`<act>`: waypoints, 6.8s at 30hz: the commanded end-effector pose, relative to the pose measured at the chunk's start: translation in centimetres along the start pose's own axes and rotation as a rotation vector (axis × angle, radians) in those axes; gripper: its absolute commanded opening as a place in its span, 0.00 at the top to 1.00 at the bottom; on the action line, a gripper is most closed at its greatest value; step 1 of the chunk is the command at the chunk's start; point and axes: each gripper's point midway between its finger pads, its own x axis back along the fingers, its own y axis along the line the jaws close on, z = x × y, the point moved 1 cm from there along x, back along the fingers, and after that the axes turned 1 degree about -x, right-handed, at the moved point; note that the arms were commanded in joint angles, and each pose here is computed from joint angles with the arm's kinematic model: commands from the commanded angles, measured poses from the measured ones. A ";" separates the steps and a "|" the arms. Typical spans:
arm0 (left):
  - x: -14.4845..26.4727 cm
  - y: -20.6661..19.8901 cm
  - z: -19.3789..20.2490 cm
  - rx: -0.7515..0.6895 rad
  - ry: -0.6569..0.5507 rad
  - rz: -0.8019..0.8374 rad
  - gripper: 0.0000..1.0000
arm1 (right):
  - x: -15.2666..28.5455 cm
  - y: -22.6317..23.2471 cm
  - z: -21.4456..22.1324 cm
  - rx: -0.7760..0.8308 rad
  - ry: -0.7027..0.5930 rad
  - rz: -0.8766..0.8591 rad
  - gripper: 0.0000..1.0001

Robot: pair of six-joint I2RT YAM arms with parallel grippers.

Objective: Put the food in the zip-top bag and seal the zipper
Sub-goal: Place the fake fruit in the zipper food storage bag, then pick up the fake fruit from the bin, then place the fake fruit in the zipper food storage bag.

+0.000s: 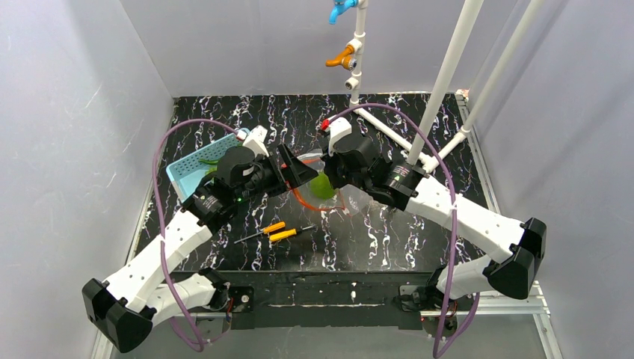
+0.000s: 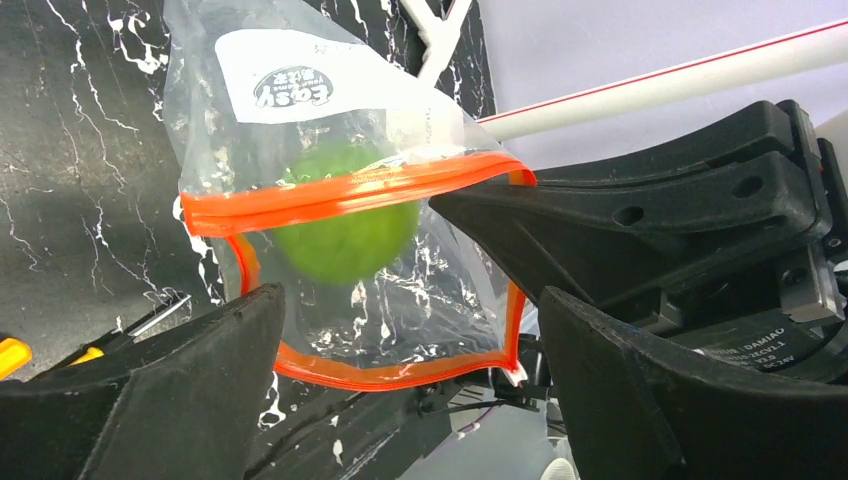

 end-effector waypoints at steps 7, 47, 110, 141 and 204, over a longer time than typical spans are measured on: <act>1.8 -2.4 -1.5 -0.047 -0.039 0.054 0.02 | 1.2 -0.5 -1.5 -0.004 -0.071 0.015 0.99; 4.1 17.1 -11.2 -0.146 -0.028 -0.626 0.02 | 1.9 -2.5 -0.9 0.050 -0.072 0.103 0.99; -3.6 27.1 -9.9 0.003 -0.006 -0.715 0.63 | 1.7 -1.8 -1.4 0.047 -0.013 0.097 0.99; 8.8 -1.8 -4.9 0.064 -0.073 0.194 0.75 | 1.2 -0.4 -1.8 0.015 -0.034 0.027 0.99; 5.8 -3.9 -0.3 0.117 0.002 0.189 0.05 | 0.5 -0.1 -1.3 0.039 -0.037 0.027 0.99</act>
